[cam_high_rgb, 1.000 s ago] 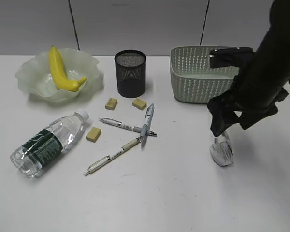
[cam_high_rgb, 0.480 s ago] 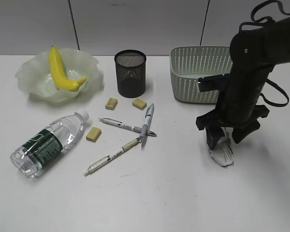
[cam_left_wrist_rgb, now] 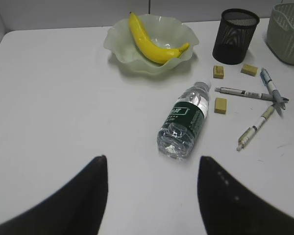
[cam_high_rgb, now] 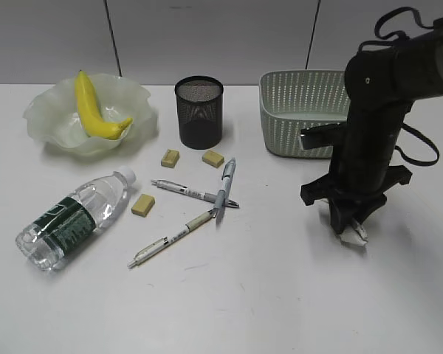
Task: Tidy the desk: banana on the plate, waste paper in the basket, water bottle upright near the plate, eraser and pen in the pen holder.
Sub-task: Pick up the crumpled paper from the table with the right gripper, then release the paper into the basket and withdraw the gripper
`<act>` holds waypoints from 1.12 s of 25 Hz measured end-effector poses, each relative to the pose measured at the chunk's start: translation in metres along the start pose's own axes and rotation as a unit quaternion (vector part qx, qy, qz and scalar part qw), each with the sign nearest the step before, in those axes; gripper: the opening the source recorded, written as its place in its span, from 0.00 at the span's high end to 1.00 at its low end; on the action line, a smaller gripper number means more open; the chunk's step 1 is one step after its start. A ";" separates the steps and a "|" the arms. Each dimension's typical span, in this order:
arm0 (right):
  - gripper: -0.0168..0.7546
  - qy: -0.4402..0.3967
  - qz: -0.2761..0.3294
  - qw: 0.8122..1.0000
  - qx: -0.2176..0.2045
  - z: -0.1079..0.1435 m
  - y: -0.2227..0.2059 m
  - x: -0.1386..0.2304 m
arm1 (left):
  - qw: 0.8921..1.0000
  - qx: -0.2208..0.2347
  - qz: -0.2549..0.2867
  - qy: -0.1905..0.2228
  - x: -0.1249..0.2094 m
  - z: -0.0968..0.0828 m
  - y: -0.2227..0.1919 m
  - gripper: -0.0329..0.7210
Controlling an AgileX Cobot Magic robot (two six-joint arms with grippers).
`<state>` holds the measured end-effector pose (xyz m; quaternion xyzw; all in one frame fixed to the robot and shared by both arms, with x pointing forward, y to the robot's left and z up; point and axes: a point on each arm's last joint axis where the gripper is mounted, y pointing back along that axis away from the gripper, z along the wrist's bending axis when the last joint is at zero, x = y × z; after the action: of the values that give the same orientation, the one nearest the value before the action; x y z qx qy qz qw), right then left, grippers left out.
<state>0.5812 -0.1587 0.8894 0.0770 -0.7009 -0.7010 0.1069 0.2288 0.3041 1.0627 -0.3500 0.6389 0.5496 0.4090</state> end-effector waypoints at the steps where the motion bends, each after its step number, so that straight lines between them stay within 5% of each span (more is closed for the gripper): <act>1: 0.73 0.002 -0.007 1.000 -0.001 0.000 0.007 -0.001 | 1.000 0.000 0.000 0.000 0.000 0.000 0.000 0.38; 8: 0.73 0.012 -0.178 0.984 -0.019 0.004 0.113 -0.021 | 1.000 0.000 0.000 0.000 0.000 0.000 0.000 0.38; 12: 0.73 0.025 -0.303 0.953 -0.008 0.003 0.161 -0.043 | 1.000 0.000 0.000 0.000 0.000 0.000 0.000 0.38; 17: 0.73 0.033 -0.412 0.911 0.003 -0.003 0.173 -0.068 | 1.000 0.000 0.000 0.000 0.000 0.000 0.000 0.38; 25: 0.73 0.022 -0.400 0.916 0.016 -0.024 0.108 -0.103 | 1.000 0.000 0.000 0.000 0.000 0.000 0.000 0.38; 28: 0.57 0.015 -0.377 0.926 0.016 -0.027 0.085 -0.108 | 1.000 0.000 0.000 0.000 0.000 0.000 0.000 0.38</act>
<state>0.6960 -0.1566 0.9694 0.3478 -0.6295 -0.6770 -0.1564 0.2288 0.3041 1.0627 -0.3500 0.6389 0.5496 0.4090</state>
